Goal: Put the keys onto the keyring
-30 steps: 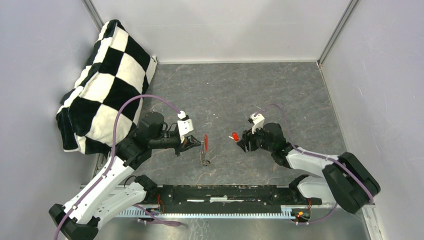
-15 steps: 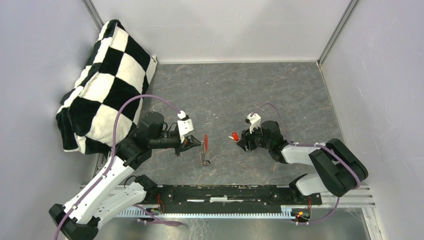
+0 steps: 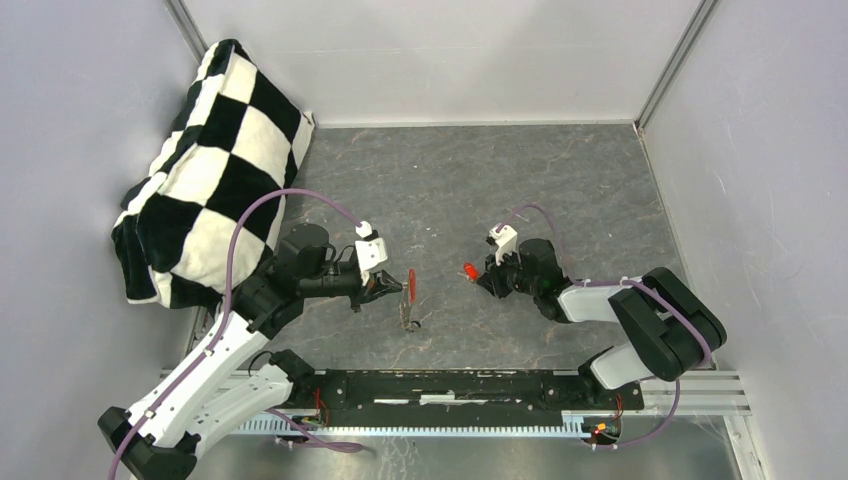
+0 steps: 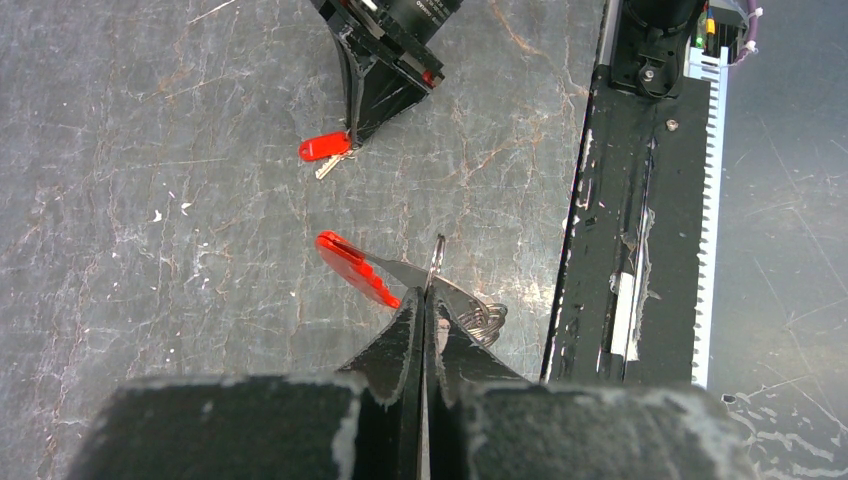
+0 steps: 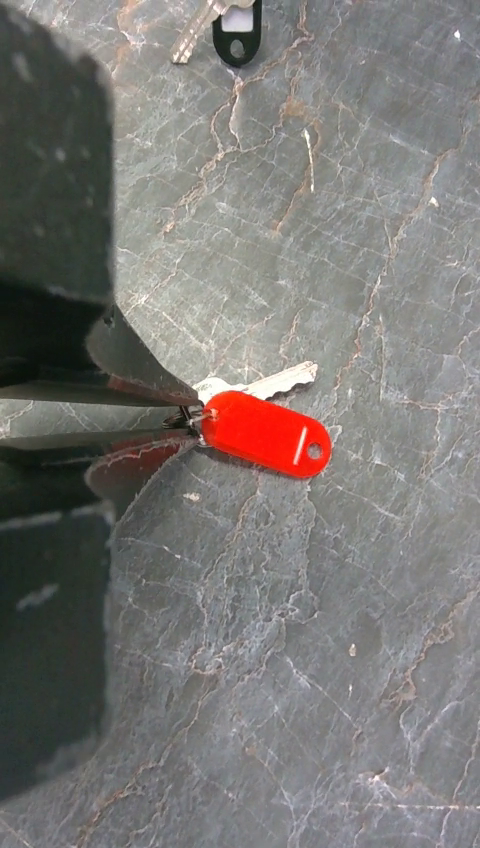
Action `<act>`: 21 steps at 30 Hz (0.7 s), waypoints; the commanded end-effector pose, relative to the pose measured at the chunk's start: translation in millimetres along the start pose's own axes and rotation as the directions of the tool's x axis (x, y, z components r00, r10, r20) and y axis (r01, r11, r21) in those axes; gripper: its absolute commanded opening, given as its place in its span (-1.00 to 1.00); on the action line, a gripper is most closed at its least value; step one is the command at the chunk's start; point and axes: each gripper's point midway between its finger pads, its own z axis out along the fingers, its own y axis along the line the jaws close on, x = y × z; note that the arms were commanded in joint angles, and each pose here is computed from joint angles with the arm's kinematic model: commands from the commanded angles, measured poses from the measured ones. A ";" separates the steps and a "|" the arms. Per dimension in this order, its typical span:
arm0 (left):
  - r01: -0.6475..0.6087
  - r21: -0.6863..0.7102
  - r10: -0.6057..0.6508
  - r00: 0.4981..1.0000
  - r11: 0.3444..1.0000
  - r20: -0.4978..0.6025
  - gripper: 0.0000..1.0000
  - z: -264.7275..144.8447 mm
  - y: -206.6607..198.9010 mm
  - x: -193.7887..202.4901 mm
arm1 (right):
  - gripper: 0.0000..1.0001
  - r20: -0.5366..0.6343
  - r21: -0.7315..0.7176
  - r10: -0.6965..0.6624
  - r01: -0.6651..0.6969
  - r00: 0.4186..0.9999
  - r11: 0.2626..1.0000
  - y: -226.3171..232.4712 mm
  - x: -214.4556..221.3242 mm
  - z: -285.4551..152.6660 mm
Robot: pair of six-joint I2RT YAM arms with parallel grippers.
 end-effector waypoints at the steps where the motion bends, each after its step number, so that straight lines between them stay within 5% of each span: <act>1: -0.002 -0.005 0.002 0.997 1.000 0.073 -0.96 -4.2 1.0 -27.6 | -0.66 0.031 -0.020 -0.014 0.015 0.999 1.000 2.5 -13.4 2.5; 11: 0.001 -0.010 0.000 0.998 1.000 0.068 -0.96 -4.8 1.1 -25.8 | -0.99 0.055 -0.038 -0.011 0.014 0.998 0.999 5.9 -22.4 3.2; 21: 0.057 -0.017 -0.056 0.997 0.998 0.056 -0.96 -2.8 0.6 -17.6 | -0.99 0.081 0.017 -0.043 0.042 0.996 0.999 10.4 -50.0 -15.4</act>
